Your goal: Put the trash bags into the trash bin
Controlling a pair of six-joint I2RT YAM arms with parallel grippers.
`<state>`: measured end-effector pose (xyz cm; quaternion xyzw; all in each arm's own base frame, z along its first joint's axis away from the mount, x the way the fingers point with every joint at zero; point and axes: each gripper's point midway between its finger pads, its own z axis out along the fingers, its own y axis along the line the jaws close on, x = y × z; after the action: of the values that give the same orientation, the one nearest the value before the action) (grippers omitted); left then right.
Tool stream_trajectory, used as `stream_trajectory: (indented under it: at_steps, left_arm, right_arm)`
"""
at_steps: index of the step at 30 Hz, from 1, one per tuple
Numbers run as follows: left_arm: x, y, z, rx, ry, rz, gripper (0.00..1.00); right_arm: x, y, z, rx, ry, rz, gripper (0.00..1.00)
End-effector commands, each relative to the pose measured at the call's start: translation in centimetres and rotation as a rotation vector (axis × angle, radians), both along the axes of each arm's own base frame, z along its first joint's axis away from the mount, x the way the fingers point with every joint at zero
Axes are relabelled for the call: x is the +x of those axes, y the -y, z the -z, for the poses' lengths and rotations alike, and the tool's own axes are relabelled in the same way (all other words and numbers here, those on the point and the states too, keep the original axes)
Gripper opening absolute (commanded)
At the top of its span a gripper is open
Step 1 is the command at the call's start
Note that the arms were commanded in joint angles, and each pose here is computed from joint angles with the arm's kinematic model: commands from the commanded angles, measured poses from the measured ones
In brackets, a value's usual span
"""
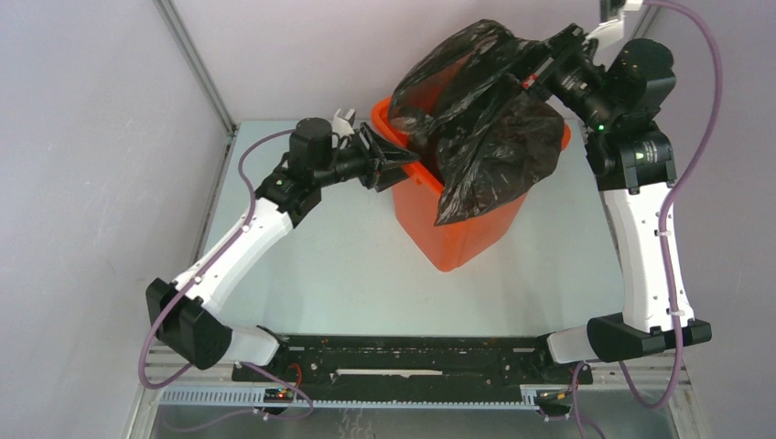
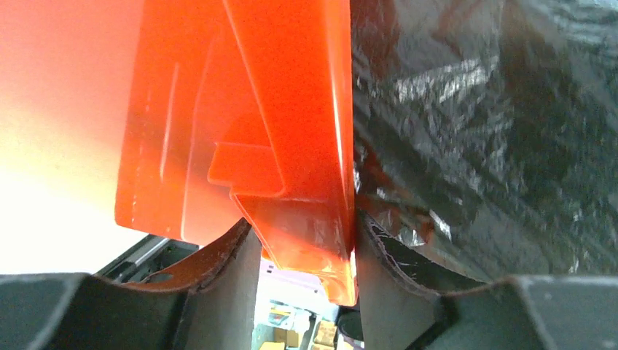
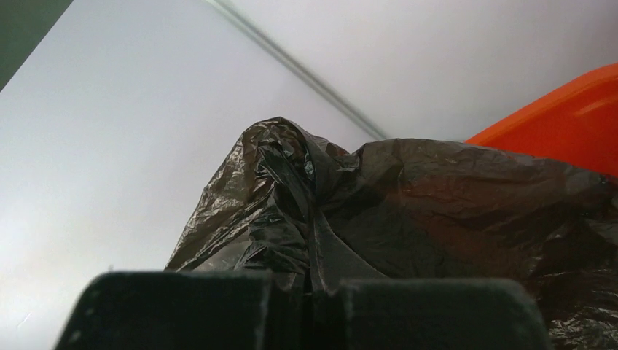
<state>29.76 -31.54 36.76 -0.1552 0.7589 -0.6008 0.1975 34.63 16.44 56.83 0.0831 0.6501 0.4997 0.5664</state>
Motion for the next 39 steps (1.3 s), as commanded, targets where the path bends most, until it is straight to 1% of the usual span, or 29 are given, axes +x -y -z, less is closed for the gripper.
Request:
stream_trajectory:
  at_steps: [1,4,8,10,11,13,15,18,20,21,22,23,25,26,28,29,30,32,33,34,35,37,39]
  left_arm:
    - [-4.0,-2.4,0.6,0.087,0.110,0.134,0.00]
    - [-5.2,-4.0,0.4,0.161,0.154,0.153,0.01]
    - [-4.6,-6.9,2.0,0.294,0.165,0.117,0.00]
    - [-4.7,-8.6,1.9,0.413,0.169,0.103,0.00]
    - [-4.5,-9.2,0.7,0.456,0.226,0.097,0.00]
    - [-5.1,-10.2,0.2,0.521,0.249,0.099,0.00]
    - [-5.3,-10.3,0.0,0.511,0.246,0.085,0.00]
    - [-5.7,-9.0,0.3,0.416,0.186,0.115,0.01]
    - [-5.6,-8.8,1.2,0.422,0.150,0.128,0.10]
    - [-5.6,-8.9,1.5,0.432,0.138,0.124,0.20]
    - [-5.5,-9.0,1.5,0.438,0.137,0.118,0.25]
    - [-5.4,-9.2,1.1,0.447,0.152,0.106,0.38]
    - [-5.3,-9.5,0.1,0.464,0.187,0.096,0.56]
    - [-5.3,-9.7,-0.2,0.476,0.198,0.092,0.62]
    - [-5.2,-10.3,-0.4,0.497,0.209,0.072,0.69]
    - [-5.3,-10.6,-0.6,0.502,0.208,0.061,0.71]
    - [-5.6,-11.0,-1.0,0.504,0.201,0.055,0.72]
    - [-6.2,-11.7,-2.2,0.516,0.233,0.038,0.75]
    - [-6.5,-12.3,-2.5,0.537,0.252,0.017,0.81]
    - [-6.7,-13.1,-2.8,0.564,0.271,-0.012,0.89]
    - [-7.0,-13.9,-3.1,0.591,0.288,-0.045,0.96]
    - [-7.5,-15.5,-4.3,0.620,0.317,-0.123,0.98]
    - [-8.2,-15.8,-5.9,0.583,0.368,-0.160,1.00]
  right_arm:
    - [-1.1,-2.5,-1.7,0.008,0.039,-0.078,0.00]
    - [-1.1,-2.7,-1.9,0.022,-0.003,-0.106,0.00]
    - [-1.3,-2.7,-2.2,0.043,-0.010,-0.087,0.00]
    - [-1.5,-2.9,-1.9,0.046,-0.026,-0.072,0.00]
    - [-1.7,-3.0,-1.7,0.045,-0.039,-0.071,0.00]
    - [-1.9,-3.2,-1.2,0.032,-0.059,-0.063,0.00]
    - [-2.2,-3.1,-0.9,0.020,-0.075,-0.045,0.00]
    - [-2.7,-3.0,-0.3,-0.001,-0.095,-0.009,0.00]
    - [-2.8,-3.1,0.6,-0.014,-0.120,-0.005,0.00]
    - [-2.8,-3.2,1.0,-0.017,-0.129,-0.003,0.00]
    - [-2.9,-3.2,1.2,-0.017,-0.134,0.001,0.00]
    - [-3.0,-3.1,1.3,-0.018,-0.134,0.006,0.00]
    - [-3.2,-3.0,1.2,-0.016,-0.115,0.006,0.00]
    - [-3.3,-2.9,1.0,-0.023,-0.094,0.005,0.00]
    - [-3.2,-2.6,1.0,-0.053,-0.058,0.012,0.00]
    - [-2.9,-2.4,1.2,-0.058,-0.065,0.019,0.00]
    - [-2.7,-2.3,1.3,-0.050,-0.075,0.016,0.00]
    - [-2.4,-2.3,1.3,-0.033,-0.068,-0.002,0.00]
    - [-2.3,-2.4,1.2,-0.025,-0.053,-0.007,0.00]
    - [-2.2,-2.6,1.4,-0.014,-0.044,-0.017,0.00]
    - [-2.1,-2.9,1.3,0.006,-0.034,-0.033,0.00]
    - [-1.9,-3.4,1.6,0.033,-0.041,-0.064,0.00]
    - [-1.8,-4.0,1.9,0.032,-0.051,-0.085,0.00]
